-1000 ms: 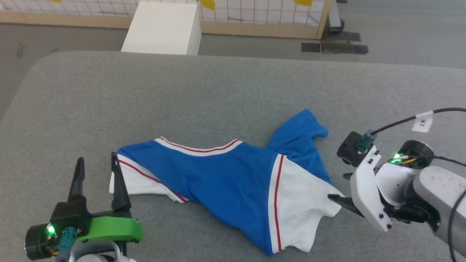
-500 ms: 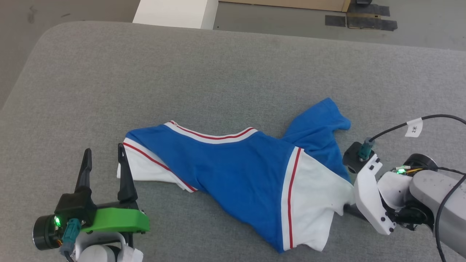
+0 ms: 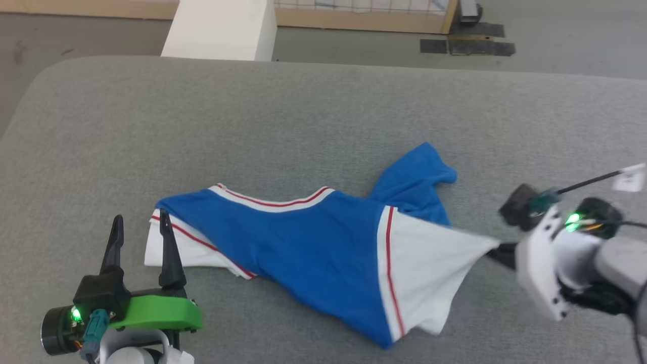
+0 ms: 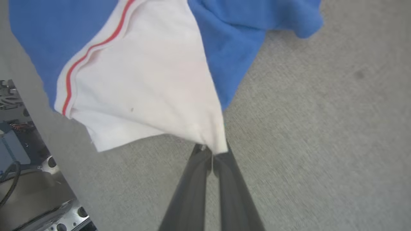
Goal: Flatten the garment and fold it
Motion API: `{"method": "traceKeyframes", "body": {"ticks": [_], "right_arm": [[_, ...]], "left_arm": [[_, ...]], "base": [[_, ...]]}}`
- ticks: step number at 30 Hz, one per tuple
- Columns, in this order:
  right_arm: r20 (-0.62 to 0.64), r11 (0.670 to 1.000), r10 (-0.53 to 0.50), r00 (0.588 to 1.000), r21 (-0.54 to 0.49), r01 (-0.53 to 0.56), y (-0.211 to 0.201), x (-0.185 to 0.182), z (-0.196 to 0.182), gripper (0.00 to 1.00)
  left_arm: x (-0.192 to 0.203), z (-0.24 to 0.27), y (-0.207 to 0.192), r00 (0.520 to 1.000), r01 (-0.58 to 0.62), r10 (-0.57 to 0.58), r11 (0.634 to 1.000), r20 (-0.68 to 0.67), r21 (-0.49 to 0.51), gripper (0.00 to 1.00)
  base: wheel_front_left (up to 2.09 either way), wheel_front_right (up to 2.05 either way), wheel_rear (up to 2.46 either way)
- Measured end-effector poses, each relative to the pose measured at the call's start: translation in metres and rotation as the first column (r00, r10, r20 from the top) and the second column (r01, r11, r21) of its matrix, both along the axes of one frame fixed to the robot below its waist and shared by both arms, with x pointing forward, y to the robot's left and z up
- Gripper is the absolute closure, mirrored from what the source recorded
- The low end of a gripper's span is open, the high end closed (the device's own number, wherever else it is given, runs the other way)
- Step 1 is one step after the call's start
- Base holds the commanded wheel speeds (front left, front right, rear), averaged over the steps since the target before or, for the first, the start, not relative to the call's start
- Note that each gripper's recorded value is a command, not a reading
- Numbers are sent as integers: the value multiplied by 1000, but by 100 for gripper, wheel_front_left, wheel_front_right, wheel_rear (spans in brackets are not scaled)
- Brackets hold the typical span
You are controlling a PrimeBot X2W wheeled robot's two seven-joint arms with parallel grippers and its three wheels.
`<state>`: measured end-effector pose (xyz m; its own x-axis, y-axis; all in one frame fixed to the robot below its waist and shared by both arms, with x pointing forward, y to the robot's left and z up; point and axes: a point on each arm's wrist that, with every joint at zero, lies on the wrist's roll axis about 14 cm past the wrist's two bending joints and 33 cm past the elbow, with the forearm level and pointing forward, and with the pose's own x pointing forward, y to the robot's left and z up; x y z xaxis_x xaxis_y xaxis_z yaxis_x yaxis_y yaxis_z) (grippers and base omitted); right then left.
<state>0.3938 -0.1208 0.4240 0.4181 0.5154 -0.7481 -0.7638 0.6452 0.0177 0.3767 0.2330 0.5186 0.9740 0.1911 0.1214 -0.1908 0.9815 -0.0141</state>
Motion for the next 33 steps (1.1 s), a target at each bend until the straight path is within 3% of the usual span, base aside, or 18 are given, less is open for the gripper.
{"method": "traceKeyframes", "body": {"ticks": [5, 10, 16, 21, 24, 27, 28, 29, 30, 33], "right_arm": [[130, 993, -116, 985, 22, 115, -47, 20, 38, 100], [128, 953, -301, 945, 31, 300, -104, 28, 48, 100], [53, 868, -491, 870, -58, 493, -168, 24, 11, 100], [-24, 795, -599, 801, -140, 590, -196, 12, -32, 100], [-56, 783, -613, 788, -179, 596, -197, 6, -50, 100], [-57, 783, -616, 786, -150, 603, -189, 11, -55, 100], [-47, 783, -617, 786, -138, 606, -187, 13, -54, 96], [-41, 783, -617, 786, -132, 607, -186, 13, -53, 60], [-32, 787, -612, 790, -121, 604, -184, 14, -51, 0], [41, 807, -585, 810, -63, 587, -176, 21, -39, 0]], "left_arm": [[2, 0, -7, 1000, 26, -26, 1000, 1, -1, 0], [7, -1, -14, 999, 49, -49, 999, -1, -3, 0], [12, -12, -22, 997, 78, -78, 997, -29, -3, 0], [18, -18, -22, 995, 84, -84, 996, -48, -6, 0], [19, -22, -19, 995, 77, -77, 997, -58, -5, 0], [18, -25, -16, 995, 67, -67, 998, -70, -4, 0], [17, -26, -15, 995, 64, -64, 998, -72, -2, 0], [16, -25, -14, 995, 64, -64, 998, -72, 0, 0], [15, -24, -13, 996, 64, -63, 998, -70, 3, 0], [12, -19, -12, 996, 67, -66, 998, -55, 6, 0]], "base": [[0, 0, 0], [0, 0, 0], [0, 0, 0], [0, 0, 0], [0, 0, 0], [0, 0, 0], [0, 0, 0], [0, 0, 0], [0, 0, 0], [0, 0, 0]]}}
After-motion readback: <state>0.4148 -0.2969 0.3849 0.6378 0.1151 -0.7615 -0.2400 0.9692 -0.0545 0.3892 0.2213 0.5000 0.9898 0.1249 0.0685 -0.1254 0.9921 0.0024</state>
